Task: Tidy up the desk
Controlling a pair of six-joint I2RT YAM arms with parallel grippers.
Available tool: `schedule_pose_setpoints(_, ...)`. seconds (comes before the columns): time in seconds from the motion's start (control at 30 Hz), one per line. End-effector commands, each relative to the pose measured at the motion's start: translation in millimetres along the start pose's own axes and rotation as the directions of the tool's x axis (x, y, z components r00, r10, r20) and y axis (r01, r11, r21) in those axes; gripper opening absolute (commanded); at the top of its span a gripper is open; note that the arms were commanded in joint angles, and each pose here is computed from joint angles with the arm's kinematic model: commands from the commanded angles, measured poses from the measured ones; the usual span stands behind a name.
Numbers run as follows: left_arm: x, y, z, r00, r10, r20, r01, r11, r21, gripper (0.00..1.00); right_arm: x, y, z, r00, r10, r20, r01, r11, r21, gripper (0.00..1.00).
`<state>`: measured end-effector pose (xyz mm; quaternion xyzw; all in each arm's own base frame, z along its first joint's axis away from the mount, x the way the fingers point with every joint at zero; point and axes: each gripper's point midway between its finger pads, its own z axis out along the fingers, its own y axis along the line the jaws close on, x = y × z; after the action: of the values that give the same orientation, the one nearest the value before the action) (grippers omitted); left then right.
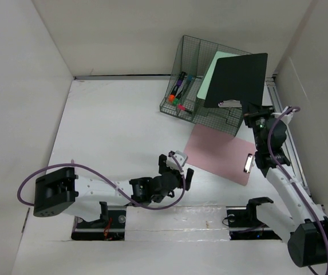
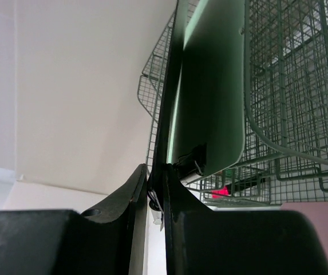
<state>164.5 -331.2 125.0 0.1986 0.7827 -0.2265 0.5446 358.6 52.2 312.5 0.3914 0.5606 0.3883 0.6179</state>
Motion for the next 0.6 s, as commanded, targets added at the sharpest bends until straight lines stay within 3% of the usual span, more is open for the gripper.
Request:
schedule_pose_setpoints(0.0, -17, -12, 5, 0.999, -0.036, 0.034, 0.036, 0.999, 0.02, 0.82, -13, 35, 2, 0.997, 0.064, 0.036, -0.058, 0.988, -0.143, 0.0)
schedule_pose_setpoints(0.17, -13, -15, 10, 0.999, -0.031, 0.022, 0.03, 0.999, 0.019, 0.82, -6, 25, 12, 0.997, 0.072, 0.022, -0.069, 0.99, -0.121, 0.05)
schedule_pose_setpoints(0.23, -11, -17, 12, 0.999, -0.031, 0.023, 0.031, 0.999, 0.023, 0.82, -5, 23, 13, 0.998, 0.067, 0.021, -0.064, 0.991, -0.116, 0.16)
schedule_pose_setpoints(0.27, -9, -18, 14, 1.0, -0.023, 0.017, 0.023, 0.999, 0.022, 0.82, -2, 22, 15, 0.998, 0.063, 0.008, -0.062, 0.991, -0.115, 0.27)
schedule_pose_setpoints(0.33, -7, -21, 16, 1.0, -0.012, 0.006, 0.012, 1.0, 0.027, 0.82, 1, 22, 17, 0.999, 0.052, -0.002, -0.052, 0.992, -0.111, 0.37)
schedule_pose_setpoints(0.37, -11, -28, 20, 1.0, 0.0, 0.007, -0.001, 0.999, 0.039, 0.82, 5, 21, 17, 0.999, 0.044, -0.025, -0.046, 0.994, -0.101, 0.53)
schedule_pose_setpoints(0.43, -7, -30, 23, 1.0, 0.02, -0.001, -0.02, 0.999, 0.042, 0.82, 6, 19, 16, 0.999, 0.042, -0.035, -0.045, 0.995, -0.089, 0.59)
schedule_pose_setpoints(0.47, -7, -33, 26, 1.0, 0.026, -0.003, -0.026, 0.998, 0.049, 0.82, 6, 18, 14, 0.999, 0.036, -0.037, -0.039, 0.996, -0.082, 0.65)
schedule_pose_setpoints(0.5, -10, -40, 30, 0.999, 0.034, -0.004, -0.033, 0.998, 0.058, 0.82, 4, 19, 11, 0.999, 0.035, -0.031, -0.037, 0.996, -0.078, 0.77)
schedule_pose_setpoints(0.57, -11, -50, 35, 0.998, 0.055, -0.013, -0.054, 0.995, 0.082, 0.81, 0, 19, 1, 1.0, 0.02, -0.024, -0.021, 0.998, -0.059, 0.87)
